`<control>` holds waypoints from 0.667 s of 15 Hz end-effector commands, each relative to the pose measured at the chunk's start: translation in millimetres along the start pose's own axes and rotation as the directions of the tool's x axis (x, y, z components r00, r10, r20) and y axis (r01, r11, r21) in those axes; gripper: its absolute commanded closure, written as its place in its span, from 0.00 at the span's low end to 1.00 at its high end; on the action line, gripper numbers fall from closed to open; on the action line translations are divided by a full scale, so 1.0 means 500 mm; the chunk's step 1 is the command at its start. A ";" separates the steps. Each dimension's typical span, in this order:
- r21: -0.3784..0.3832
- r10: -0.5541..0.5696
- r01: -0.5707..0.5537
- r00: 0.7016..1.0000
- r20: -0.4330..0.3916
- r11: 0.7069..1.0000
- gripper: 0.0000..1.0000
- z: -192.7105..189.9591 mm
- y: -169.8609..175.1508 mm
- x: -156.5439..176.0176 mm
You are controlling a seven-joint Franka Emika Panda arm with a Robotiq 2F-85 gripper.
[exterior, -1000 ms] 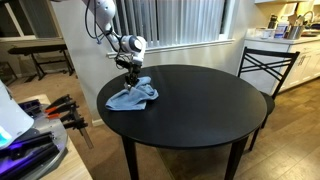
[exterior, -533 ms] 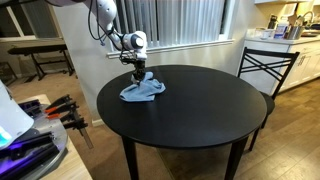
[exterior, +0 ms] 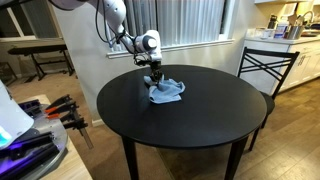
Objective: Use the towel to wipe the table
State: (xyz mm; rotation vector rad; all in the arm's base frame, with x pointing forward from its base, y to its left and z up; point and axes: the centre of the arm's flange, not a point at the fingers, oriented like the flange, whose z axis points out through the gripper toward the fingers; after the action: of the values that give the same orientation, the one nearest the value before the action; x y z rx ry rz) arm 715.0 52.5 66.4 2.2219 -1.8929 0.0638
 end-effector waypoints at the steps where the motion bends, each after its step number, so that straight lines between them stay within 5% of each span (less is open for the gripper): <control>1: 0.005 0.059 -0.060 0.996 0.060 0.998 0.85 -0.002 0.042 0.066; 2: -0.005 0.072 -0.071 0.995 0.073 0.997 0.65 -0.003 0.048 0.077; 10: -0.024 0.160 -0.158 0.972 0.175 0.987 0.16 -0.092 0.125 0.093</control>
State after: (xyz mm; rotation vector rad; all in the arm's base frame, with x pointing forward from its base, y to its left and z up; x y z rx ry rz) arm 702.5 10.6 95.5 2.1362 -2.0907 -0.0422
